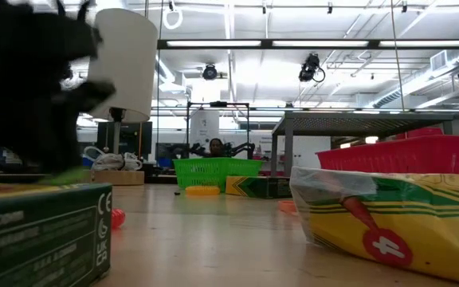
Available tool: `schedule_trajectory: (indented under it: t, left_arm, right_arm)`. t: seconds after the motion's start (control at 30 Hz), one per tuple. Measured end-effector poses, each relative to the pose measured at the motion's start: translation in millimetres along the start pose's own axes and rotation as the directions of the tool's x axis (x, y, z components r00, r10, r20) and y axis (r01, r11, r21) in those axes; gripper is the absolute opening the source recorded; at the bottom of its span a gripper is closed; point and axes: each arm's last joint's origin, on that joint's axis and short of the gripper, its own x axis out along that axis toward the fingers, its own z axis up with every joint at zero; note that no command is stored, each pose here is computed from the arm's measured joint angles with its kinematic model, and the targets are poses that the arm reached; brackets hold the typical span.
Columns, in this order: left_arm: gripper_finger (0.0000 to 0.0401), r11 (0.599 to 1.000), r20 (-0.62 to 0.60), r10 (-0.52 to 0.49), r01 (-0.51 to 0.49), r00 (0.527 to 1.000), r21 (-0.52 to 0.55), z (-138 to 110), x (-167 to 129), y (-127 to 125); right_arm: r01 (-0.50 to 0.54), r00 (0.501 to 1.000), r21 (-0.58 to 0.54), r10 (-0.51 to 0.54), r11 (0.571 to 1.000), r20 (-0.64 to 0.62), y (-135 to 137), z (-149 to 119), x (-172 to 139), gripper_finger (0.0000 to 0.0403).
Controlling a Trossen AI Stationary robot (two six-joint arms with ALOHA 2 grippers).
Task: Pick & Place Office Desk Supplies
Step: Put the green spring keychain into the red bin
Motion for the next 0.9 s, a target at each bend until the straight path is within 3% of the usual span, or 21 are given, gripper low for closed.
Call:
schedule_trajectory:
  t: [0.2,0.4,0.53,0.7,0.9]
  left_arm:
    - [0.0012,0.998,0.219,0.061,-0.053,0.974,-0.043,10,-56,2]
    - [0.0012,0.981,0.460,0.195,-0.169,0.866,-0.099,16,-113,9]
    - [0.0012,0.952,0.540,0.306,-0.263,0.784,-0.157,14,-140,13]
    - [0.0011,0.927,0.567,0.374,-0.319,0.734,-0.197,19,-149,17]
    - [0.0011,0.921,0.565,0.385,-0.340,0.729,-0.188,29,-141,23]
  right_arm:
    - [0.042,0.998,-0.019,-0.041,0.999,0.056,-1,5,0,0.0204]
    - [0.064,0.976,-0.053,-0.051,0.997,0.210,-4,23,0,0.0204]
    - [0.098,0.943,-0.043,-0.079,0.994,0.324,-13,36,0,0.0204]
    - [0.192,0.896,0.018,-0.182,0.981,0.405,-29,48,1,0.0204]
    - [0.194,0.879,0.132,-0.232,0.972,0.416,-53,52,9,0.0204]
